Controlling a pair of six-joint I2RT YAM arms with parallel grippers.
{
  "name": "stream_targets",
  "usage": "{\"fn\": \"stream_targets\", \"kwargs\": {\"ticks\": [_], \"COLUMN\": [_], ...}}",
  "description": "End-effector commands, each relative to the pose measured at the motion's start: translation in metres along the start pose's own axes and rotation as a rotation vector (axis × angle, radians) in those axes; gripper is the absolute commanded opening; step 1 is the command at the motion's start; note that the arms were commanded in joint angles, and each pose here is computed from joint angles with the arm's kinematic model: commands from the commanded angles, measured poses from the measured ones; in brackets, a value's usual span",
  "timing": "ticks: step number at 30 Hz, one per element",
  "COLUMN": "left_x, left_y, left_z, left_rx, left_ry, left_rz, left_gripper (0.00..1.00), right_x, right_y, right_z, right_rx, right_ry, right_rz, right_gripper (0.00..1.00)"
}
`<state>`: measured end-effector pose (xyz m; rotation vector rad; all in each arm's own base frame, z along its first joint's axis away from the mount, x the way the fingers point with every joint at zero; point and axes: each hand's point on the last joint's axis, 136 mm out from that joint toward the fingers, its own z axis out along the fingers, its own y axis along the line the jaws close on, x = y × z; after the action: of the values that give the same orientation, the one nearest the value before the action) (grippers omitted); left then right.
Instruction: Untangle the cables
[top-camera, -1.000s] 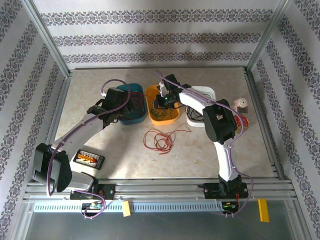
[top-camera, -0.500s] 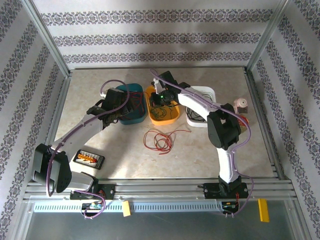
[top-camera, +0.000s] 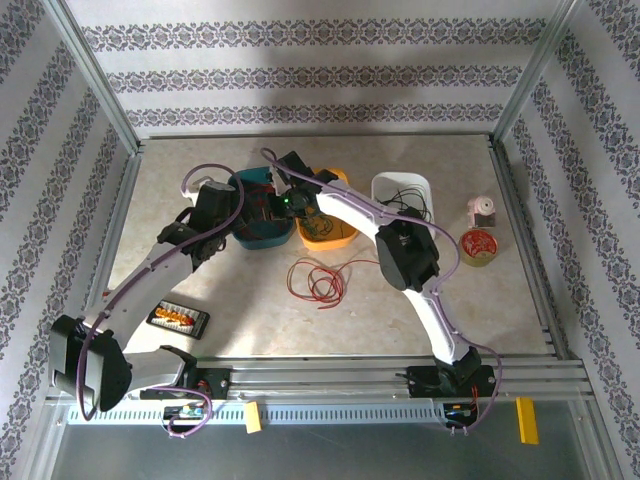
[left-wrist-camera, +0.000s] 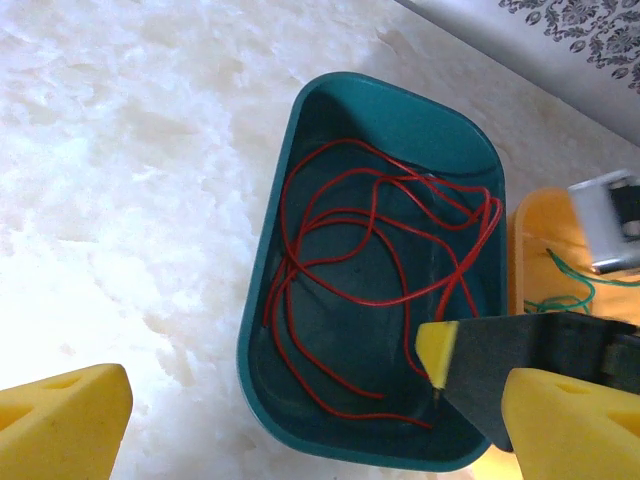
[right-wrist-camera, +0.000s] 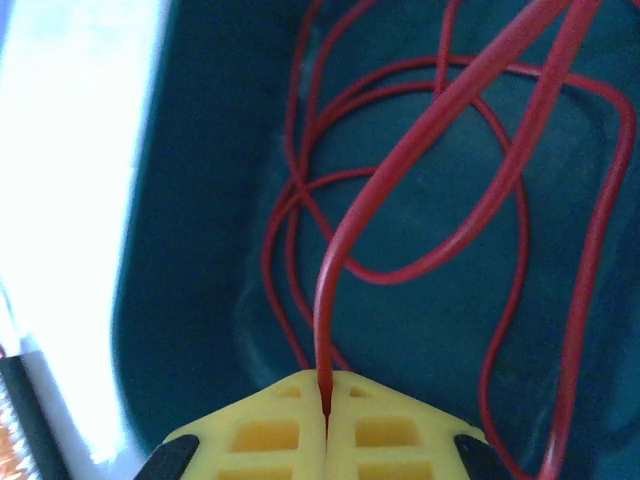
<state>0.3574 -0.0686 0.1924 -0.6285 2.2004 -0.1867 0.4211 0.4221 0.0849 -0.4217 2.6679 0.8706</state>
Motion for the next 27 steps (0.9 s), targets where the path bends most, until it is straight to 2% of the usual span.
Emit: {"fn": "stream_targets", "kwargs": {"ticks": [1, 2, 6, 9, 17, 22, 27], "left_x": [0.000, 0.000, 0.000, -0.001, -0.003, 0.003, 0.010], "left_y": [0.013, 0.013, 0.012, 0.011, 0.005, 0.001, 0.000], "left_z": [0.000, 0.000, 0.001, 0.002, 0.004, 0.007, 0.011], "left_rx": [-0.039, -0.040, -0.038, -0.036, -0.025, -0.003, 0.008], "left_ry": [-0.007, -0.007, -0.005, -0.004, 0.002, 0.033, 0.053], "left_rz": [-0.006, -0.007, 0.002, 0.008, 0.033, 0.032, 0.029], "left_gripper": [0.95, 0.95, 0.95, 0.95, 0.95, 0.95, 0.95], "right_x": [0.002, 0.001, -0.011, -0.024, -0.049, -0.044, -0.036], "right_y": [-0.002, -0.003, 0.009, 0.022, 0.042, 0.041, 0.035], "right_z": [0.001, 0.000, -0.023, -0.050, -0.097, -0.091, -0.091], "right_rx": [0.060, 0.068, 0.077, 0.096, 0.129, 0.129, 0.142], "right_ry": [0.013, 0.009, -0.050, -0.127, -0.257, -0.236, -0.230], "right_rz": [0.031, 0.029, -0.019, -0.092, -0.172, -0.177, -0.169], "right_gripper": [0.04, 0.07, 0.38, 0.48, 0.53, 0.51, 0.45]}}
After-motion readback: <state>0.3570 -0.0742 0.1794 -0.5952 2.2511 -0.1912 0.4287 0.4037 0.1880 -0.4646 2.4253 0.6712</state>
